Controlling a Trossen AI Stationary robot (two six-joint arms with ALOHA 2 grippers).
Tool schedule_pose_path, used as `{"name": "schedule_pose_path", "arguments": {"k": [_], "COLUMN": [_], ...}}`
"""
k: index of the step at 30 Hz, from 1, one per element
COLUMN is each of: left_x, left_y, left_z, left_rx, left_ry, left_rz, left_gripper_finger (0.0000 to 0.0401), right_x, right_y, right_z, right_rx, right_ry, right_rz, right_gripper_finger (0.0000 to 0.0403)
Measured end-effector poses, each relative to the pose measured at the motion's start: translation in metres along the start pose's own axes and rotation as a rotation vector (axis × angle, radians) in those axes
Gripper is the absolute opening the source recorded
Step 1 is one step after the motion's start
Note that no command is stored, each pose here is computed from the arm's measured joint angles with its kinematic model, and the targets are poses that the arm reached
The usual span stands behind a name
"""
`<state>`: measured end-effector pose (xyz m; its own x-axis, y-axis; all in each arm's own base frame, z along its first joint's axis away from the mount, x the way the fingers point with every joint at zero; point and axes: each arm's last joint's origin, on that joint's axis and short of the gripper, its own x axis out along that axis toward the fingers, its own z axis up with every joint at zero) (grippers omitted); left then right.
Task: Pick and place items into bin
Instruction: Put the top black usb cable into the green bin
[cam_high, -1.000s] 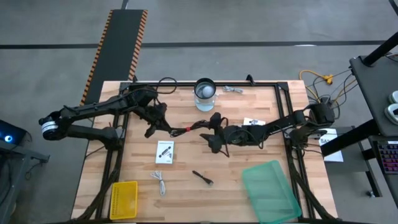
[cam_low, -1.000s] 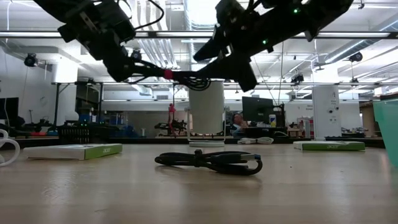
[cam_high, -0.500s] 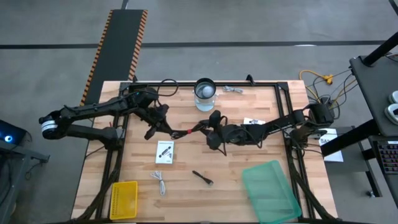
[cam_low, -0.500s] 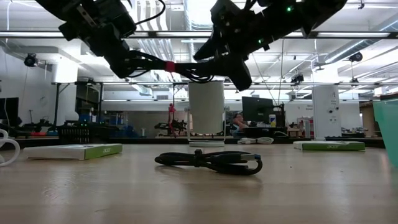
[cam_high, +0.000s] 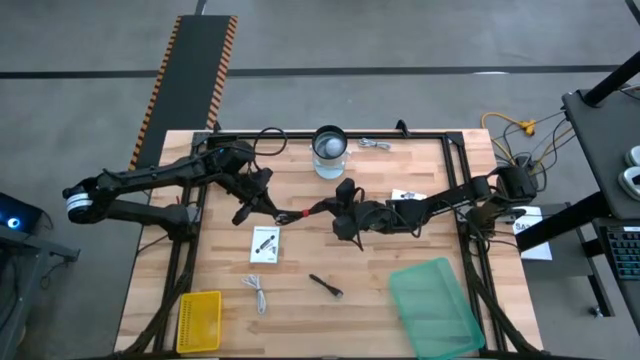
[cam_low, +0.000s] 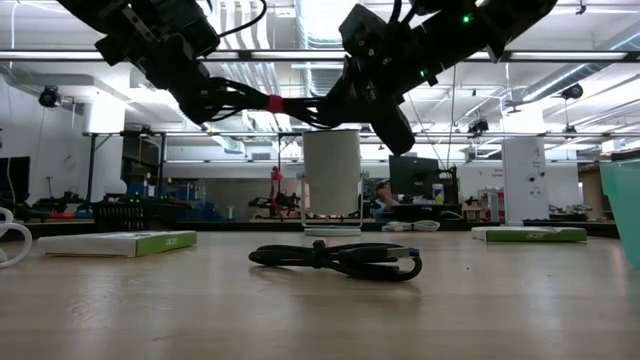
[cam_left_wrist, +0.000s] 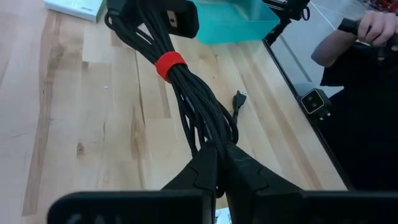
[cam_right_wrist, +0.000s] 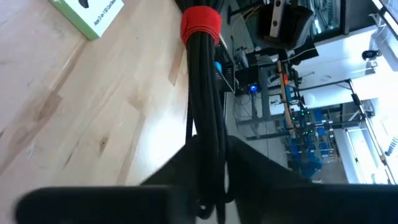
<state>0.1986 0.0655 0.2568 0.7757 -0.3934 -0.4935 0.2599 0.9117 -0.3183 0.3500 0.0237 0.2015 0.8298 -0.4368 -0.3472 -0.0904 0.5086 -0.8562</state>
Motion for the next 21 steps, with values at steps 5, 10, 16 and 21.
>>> {"name": "schedule_pose_path", "arguments": {"k": [5, 10, 16, 21], "left_x": [0.000, 0.000, -0.001, -0.001], "left_y": [0.000, 0.001, 0.001, 0.003], "left_z": [0.000, 0.005, 0.008, 0.011], "left_rx": [0.011, 0.051, 0.131, 0.166], "left_ry": [-0.004, -0.045, -0.058, -0.084], "left_rz": [0.002, 0.010, 0.026, 0.075], "left_gripper_finger": [0.0021, 0.0082, 0.0163, 0.0199], "right_x": [-0.001, -0.009, -0.036, -0.072], "right_y": [-0.001, 0.003, -0.002, -0.020], "right_z": [0.001, 0.002, 0.008, 0.015], "right_rx": [0.016, 0.020, 0.152, 0.413], "right_ry": [0.000, 0.071, 0.123, 0.183], "right_rz": [-0.004, -0.014, -0.017, 0.084], "right_gripper_finger": [0.0018, 0.0016, 0.0015, 0.0014]}}
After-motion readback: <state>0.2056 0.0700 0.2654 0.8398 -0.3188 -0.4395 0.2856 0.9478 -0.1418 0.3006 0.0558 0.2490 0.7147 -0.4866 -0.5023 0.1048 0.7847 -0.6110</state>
